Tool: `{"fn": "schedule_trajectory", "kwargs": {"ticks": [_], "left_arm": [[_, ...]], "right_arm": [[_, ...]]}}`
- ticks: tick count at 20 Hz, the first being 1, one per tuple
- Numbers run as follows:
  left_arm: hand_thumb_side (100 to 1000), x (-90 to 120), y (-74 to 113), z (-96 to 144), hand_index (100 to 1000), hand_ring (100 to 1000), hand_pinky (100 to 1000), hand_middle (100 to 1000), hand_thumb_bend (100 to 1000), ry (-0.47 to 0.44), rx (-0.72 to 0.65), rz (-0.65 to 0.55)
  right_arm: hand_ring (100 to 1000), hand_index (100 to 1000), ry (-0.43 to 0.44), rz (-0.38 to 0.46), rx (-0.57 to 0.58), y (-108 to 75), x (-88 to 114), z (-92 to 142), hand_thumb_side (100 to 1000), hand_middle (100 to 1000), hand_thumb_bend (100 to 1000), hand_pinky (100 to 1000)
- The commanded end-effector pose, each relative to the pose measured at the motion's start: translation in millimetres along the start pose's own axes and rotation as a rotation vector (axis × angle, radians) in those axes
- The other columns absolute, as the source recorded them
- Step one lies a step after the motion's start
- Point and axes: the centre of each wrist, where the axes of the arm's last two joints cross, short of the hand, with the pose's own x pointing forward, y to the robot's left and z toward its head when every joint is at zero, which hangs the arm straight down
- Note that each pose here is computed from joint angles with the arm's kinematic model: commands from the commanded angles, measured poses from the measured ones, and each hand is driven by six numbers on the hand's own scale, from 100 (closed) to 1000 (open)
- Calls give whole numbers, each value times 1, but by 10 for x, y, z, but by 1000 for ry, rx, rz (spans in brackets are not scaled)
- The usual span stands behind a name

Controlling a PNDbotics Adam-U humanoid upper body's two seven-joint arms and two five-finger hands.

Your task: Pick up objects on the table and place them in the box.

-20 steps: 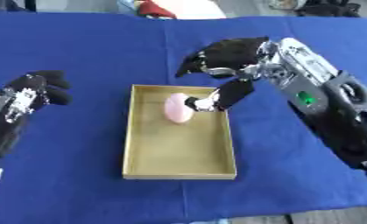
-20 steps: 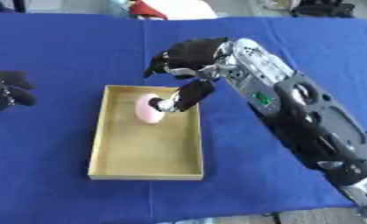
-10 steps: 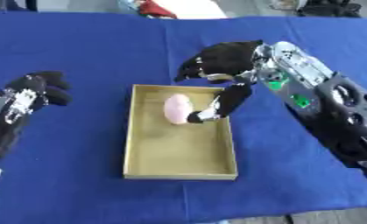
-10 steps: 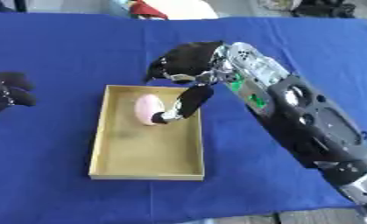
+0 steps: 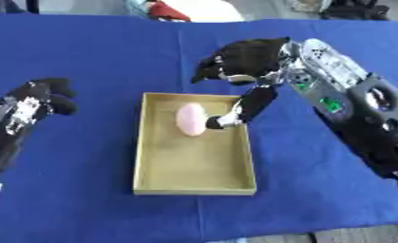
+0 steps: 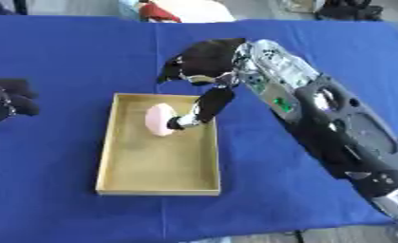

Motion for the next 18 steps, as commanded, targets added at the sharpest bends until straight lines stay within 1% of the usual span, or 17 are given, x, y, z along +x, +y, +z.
{"fn": "schedule_trajectory", "kwargs": {"ticks": [1, 4, 9, 12, 15, 16, 17, 18], "left_arm": [[842, 46, 27, -13, 822, 652, 710, 665, 100, -13, -2, -16], [843, 42, 26, -11, 822, 655, 710, 665, 100, -11, -4, -18], [844, 46, 27, -15, 822, 658, 710, 665, 100, -13, -3, -19], [846, 40, 30, -8, 822, 658, 711, 665, 100, -10, 1, -20], [846, 39, 29, -8, 822, 658, 711, 665, 100, -9, 1, -20], [847, 38, 30, -6, 822, 660, 711, 666, 100, -8, 2, -21], [847, 36, 32, -3, 822, 660, 711, 666, 100, -7, 2, -22], [848, 36, 32, -2, 822, 660, 712, 666, 100, -7, 2, -23]], "right_arm": [[835, 970, 40, 17, -39, -142, -86, 211, 1000, 884, 405, 839], [827, 965, 54, -6, -65, -149, -89, 302, 1000, 870, 348, 825], [818, 961, 86, -65, -128, -154, -109, 487, 1000, 852, 289, 811], [814, 960, 111, -92, -157, -173, -119, 605, 928, 844, 226, 804], [814, 960, 117, -106, -163, -199, -105, 651, 928, 844, 226, 804], [810, 957, 123, -112, -162, -195, -109, 666, 716, 833, 118, 794], [810, 957, 141, -126, -167, -170, -132, 712, 683, 833, 112, 794], [809, 956, 158, -140, -176, -160, -145, 763, 622, 830, 100, 791]]}}
